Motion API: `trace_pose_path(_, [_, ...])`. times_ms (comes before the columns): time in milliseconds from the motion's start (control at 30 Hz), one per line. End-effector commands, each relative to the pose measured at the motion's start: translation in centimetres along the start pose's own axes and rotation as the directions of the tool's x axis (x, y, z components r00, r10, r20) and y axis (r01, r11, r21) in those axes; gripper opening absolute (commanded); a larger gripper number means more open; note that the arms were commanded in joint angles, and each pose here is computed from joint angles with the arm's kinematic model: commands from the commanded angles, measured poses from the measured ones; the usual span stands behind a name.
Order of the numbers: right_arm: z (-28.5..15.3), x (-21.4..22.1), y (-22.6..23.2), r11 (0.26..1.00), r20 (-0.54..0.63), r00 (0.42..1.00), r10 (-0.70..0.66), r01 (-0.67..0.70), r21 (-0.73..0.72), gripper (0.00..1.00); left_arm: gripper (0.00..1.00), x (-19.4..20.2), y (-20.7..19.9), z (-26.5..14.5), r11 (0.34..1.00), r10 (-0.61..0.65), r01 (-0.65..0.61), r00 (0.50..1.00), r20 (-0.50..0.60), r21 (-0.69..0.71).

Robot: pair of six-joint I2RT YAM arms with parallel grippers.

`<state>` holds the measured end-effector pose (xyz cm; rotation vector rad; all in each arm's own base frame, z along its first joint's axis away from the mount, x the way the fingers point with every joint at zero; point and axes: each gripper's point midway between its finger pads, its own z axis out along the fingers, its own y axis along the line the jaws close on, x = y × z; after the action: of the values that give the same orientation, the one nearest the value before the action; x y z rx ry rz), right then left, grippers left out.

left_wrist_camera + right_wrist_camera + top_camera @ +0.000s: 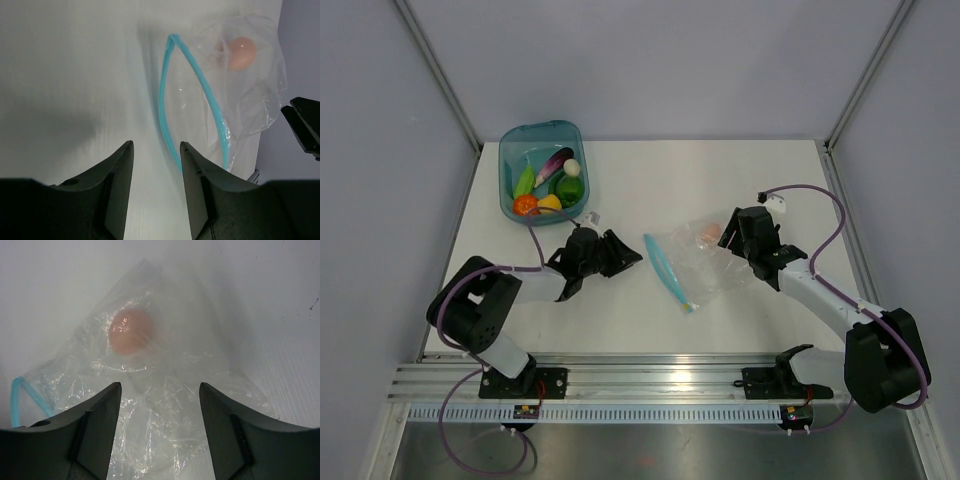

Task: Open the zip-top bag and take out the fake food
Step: Pick up the food from the zipper food storage bag.

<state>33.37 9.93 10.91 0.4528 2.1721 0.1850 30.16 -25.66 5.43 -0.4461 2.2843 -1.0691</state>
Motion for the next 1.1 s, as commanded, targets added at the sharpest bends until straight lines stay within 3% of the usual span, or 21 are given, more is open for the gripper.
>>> trace_pose_path(0, [-0.2, -1.8, 0.7, 0.999, 0.051, 0.998, 0.029, -0.028, -0.017, 0.70, 0.45, -0.4, -4.3, 0.4, 0.988, 0.053, -0.054, 0.999, 0.010, 0.146])
trace_pose_path(133, [-0.1, -1.7, 1.2, 0.999, 0.042, 0.999, 0.021, -0.019, -0.037, 0.71, 0.44, 0.8, -4.9, 1.3, 0.985, 0.072, -0.068, 0.997, -0.023, 0.159])
trace_pose_path(233, [0.0, -1.6, 1.2, 0.999, 0.035, 0.999, 0.010, -0.009, -0.033, 0.70, 0.39, 1.6, -5.8, 2.0, 0.979, 0.081, -0.068, 0.995, -0.060, 0.191])
trace_pose_path(600, [-0.4, -3.2, 3.2, 0.994, 0.044, 0.998, 0.051, -0.047, -0.096, 0.70, 0.40, 2.9, -6.7, 4.1, 0.976, 0.102, -0.075, 0.986, -0.129, 0.205])
trace_pose_path(1067, [3.8, -5.6, 4.1, 0.999, 0.027, 1.000, 0.004, -0.005, 0.054, 0.68, 0.48, 2.4, -7.3, 6.4, 0.968, 0.151, -0.121, 0.980, -0.126, 0.220])
